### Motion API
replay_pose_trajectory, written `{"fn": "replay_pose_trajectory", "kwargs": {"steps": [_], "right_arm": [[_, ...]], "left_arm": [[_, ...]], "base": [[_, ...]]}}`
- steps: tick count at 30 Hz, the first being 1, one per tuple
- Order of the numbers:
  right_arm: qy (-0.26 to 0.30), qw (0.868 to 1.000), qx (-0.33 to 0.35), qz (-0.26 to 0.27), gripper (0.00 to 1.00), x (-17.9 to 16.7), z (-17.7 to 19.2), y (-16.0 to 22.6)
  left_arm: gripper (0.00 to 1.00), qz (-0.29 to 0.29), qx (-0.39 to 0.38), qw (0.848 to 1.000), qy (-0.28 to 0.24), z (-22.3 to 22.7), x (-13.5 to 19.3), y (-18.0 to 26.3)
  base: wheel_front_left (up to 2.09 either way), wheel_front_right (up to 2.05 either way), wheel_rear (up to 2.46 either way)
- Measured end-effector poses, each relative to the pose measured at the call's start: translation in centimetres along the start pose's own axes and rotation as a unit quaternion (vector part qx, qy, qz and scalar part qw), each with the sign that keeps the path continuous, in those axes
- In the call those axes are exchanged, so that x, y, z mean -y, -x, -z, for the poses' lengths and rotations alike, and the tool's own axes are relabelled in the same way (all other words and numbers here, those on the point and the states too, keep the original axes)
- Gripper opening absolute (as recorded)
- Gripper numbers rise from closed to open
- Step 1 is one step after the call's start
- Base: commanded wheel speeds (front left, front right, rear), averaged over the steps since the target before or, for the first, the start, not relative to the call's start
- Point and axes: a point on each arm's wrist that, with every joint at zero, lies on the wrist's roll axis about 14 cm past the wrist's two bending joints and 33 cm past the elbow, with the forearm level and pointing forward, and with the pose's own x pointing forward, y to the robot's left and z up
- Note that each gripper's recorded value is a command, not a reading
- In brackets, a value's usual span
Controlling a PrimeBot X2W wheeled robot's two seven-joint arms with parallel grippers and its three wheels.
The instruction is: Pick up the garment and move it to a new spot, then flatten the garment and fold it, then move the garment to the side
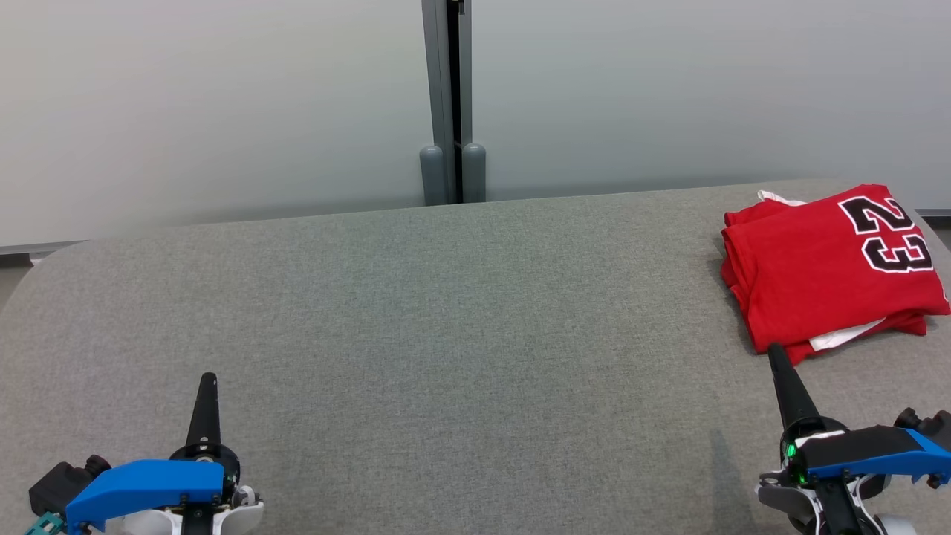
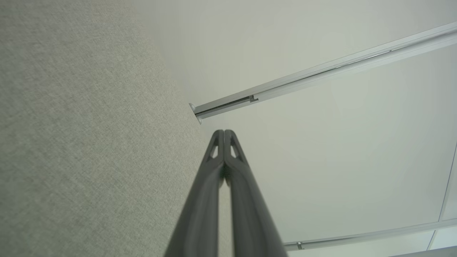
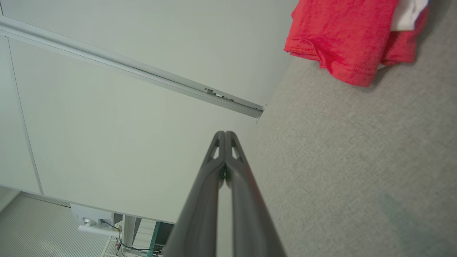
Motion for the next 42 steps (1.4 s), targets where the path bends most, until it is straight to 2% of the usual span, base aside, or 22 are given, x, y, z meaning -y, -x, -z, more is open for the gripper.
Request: {"fn": "replay_pose_trajectory", "kwargs": {"steps": [18, 42], "right_arm": [[-0.075, 0.997, -0.005, -0.008, 0.0, -0.4, 0.1, -0.2], [-0.16, 0.987, -0.012, -0.021, 0.0, -1.0, 0.2, -0.5]], "left_arm": [[0.0, 0.015, 0.002, 0.997, 0.077, -0.7, 0.7, 0.0], [0.0, 0.037, 0.007, 0.986, 0.163, -1.7, 1.6, 0.0]], "base": [[0.0, 0.0, 0.0], [0.0, 0.0, 0.0]]}}
